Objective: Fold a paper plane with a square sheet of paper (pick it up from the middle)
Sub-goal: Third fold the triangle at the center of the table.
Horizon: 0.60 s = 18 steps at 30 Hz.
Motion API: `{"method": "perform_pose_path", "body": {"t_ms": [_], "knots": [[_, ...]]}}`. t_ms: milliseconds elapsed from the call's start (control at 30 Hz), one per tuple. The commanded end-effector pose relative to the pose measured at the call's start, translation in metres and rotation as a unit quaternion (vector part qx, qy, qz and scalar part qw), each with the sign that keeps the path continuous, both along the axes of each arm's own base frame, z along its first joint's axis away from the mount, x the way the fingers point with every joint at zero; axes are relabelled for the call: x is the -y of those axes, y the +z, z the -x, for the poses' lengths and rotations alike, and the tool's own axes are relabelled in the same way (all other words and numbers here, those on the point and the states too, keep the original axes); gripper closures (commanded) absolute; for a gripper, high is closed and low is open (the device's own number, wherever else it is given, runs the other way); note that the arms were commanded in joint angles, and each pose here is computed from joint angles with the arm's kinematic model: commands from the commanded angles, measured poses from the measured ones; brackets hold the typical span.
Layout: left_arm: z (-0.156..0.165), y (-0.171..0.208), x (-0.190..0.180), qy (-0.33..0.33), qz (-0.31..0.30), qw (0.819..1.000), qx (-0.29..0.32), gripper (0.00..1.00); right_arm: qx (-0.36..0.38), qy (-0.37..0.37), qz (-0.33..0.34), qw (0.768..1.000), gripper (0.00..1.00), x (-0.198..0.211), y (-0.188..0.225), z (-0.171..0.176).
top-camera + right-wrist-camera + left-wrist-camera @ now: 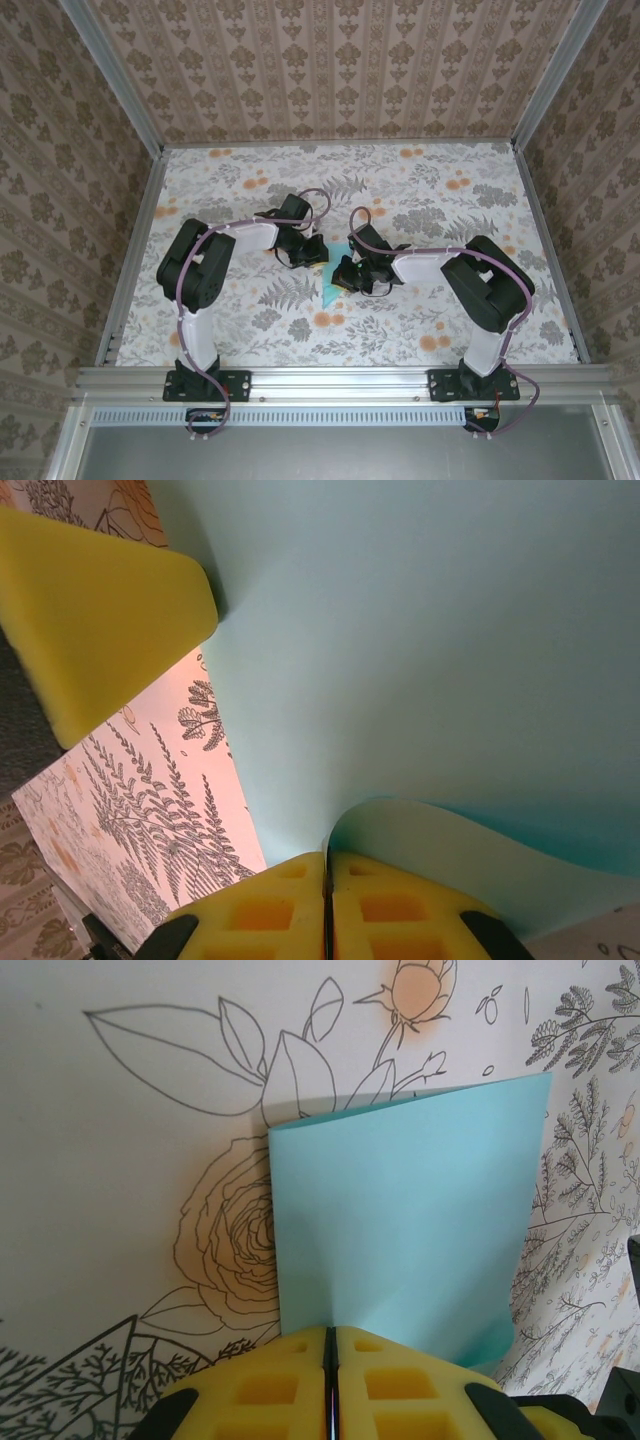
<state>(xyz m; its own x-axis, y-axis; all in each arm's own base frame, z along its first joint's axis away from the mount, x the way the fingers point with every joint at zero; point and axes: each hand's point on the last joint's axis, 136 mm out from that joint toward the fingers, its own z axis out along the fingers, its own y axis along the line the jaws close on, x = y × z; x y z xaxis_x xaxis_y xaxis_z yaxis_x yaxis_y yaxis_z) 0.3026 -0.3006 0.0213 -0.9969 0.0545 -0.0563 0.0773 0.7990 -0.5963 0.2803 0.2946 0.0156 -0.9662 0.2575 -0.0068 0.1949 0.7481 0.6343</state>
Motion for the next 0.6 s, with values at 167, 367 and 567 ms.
{"method": "perform_pose_path", "body": {"t_ms": [167,367,567], "knots": [[-0.011,0.016,-0.012,0.009,-0.008,1.0,0.007,0.85,-0.023,0.007,0.037,0.999,0.71,0.011,-0.017,0.012],[-0.026,0.04,-0.034,0.041,0.008,0.999,0.025,0.79,-0.019,0.009,0.034,0.999,0.59,0.009,-0.015,0.01],[-0.019,0.051,-0.039,0.044,0.034,0.998,0.03,0.78,-0.022,0.01,0.036,0.999,0.56,0.01,-0.019,0.012]]}}
